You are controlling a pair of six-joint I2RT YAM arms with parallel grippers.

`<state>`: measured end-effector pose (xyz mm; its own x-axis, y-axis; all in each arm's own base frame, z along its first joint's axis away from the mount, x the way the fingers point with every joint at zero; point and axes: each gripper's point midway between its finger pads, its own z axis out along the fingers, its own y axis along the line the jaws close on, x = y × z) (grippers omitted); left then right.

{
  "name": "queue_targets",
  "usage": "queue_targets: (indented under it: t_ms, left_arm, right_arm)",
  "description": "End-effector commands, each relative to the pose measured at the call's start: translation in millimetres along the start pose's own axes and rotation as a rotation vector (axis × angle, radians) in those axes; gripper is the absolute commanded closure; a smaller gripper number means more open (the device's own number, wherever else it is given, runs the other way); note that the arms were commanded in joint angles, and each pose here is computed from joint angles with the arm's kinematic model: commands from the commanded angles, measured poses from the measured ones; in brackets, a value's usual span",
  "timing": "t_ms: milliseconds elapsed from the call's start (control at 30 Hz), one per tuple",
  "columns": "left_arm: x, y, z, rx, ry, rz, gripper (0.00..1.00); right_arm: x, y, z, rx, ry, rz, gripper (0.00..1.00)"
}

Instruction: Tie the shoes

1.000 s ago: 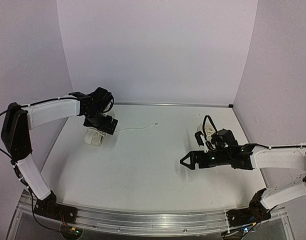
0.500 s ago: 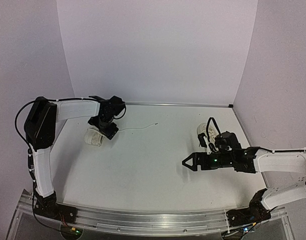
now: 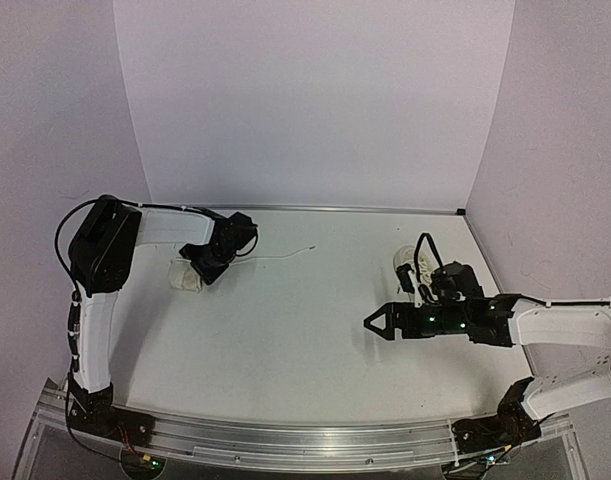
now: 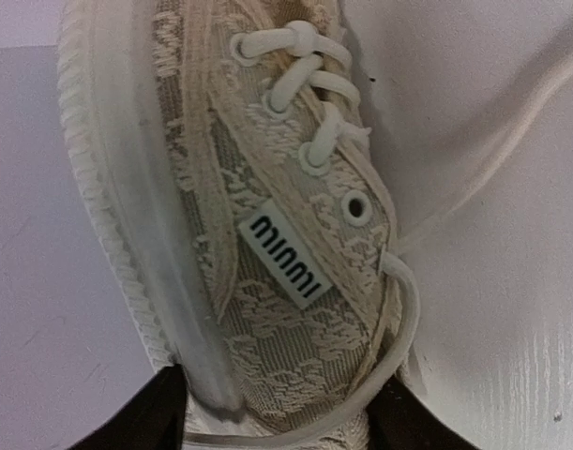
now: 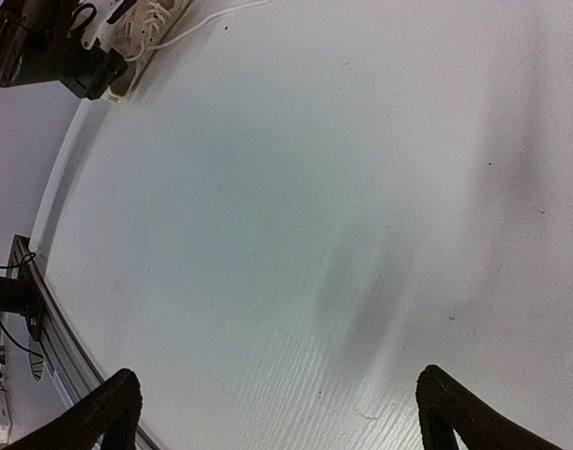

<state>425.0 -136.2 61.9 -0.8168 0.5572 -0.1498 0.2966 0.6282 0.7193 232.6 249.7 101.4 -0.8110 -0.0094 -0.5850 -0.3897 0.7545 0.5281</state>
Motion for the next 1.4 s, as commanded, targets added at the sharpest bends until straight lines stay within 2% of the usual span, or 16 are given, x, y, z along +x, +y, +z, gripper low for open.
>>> queue_targets:
  t_ms: [0,233,300,500,667,767,967,1133,1267,1367]
  left_arm:
    - [-19,31,-13,-0.098,-0.052,-0.064,0.52]
    - [-29,54,-40,-0.031,-0.095,-0.148,0.95]
    - [-32,60,-54,0.02,-0.117,-0.204,1.0]
    - [-40,60,-124,0.341,-0.238,-0.395,1.0]
    - [-31,39,-189,0.669,-0.325,-0.565,1.0]
    - [-21,31,-225,0.792,-0.373,-0.633,1.0]
    - [-6,2,-315,1.034,-0.479,-0.62,1.0]
    - [6,4,-387,1.163,-0.589,-0.596,1.0]
    - [16,21,-400,1.213,-0.611,-0.657,1.0]
    - [25,15,-379,1.151,-0.553,-0.675,1.0]
  right_arm:
    - [-6,8,-7,-0.028,-0.039,-0.008,0.02]
    - [-5,8,-11,-0.032,-0.045,-0.01,0.02]
    - [-6,10,-12,-0.036,-0.046,-0.011,0.02]
    - [-15,19,-17,-0.063,-0.059,-0.018,0.02]
    - [-22,26,-18,-0.08,-0.066,-0.023,0.02]
    - [-24,29,-18,-0.085,-0.065,-0.027,0.02]
    - [-26,31,-18,-0.09,-0.065,-0.028,0.02]
    - [-27,31,-19,-0.087,-0.068,-0.024,0.02]
    - [-27,31,-19,-0.085,-0.071,-0.022,0.02]
    - [-27,30,-18,-0.08,-0.068,-0.022,0.02]
